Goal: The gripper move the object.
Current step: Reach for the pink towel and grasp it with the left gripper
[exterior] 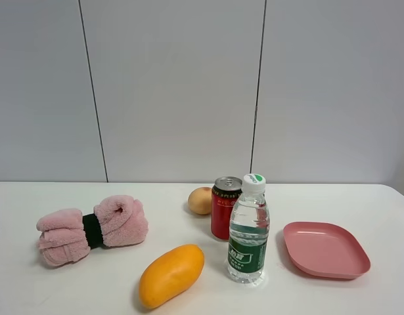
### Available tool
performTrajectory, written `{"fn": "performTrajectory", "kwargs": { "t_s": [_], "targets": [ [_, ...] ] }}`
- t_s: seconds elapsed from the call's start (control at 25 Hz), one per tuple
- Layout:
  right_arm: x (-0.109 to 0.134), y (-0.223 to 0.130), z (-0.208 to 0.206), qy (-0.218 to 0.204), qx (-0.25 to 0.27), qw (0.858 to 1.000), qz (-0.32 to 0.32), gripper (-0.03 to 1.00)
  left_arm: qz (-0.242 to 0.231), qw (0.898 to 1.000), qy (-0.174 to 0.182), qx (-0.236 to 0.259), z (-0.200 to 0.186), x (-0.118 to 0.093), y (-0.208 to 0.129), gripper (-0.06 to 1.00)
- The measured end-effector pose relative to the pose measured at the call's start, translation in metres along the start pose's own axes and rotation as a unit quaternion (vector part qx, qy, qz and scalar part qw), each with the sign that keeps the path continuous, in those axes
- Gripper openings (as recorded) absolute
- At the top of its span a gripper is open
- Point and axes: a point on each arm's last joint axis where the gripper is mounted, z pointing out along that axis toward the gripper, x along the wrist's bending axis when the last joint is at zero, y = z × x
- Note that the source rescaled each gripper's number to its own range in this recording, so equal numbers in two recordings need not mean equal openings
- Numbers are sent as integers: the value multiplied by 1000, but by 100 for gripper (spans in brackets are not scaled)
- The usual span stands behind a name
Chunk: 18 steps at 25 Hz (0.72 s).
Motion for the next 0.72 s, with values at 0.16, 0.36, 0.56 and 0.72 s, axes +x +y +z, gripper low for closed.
{"fn": "performTrajectory", "kwargs": {
  "t_s": [0.16,0.36,0.56,0.72],
  "targets": [
    [0,0,0,0,0,1000,0,100,0,1000,0,0,0,0,0,52],
    [0,0,0,0,0,1000,0,100,0,1000,0,0,0,0,0,52],
    [0,0,0,0,0,1000,0,100,0,1000,0,0,0,0,0,52],
    [0,0,0,0,0,1000,0,100,0,1000,0,0,0,0,0,52]
  ]
}}
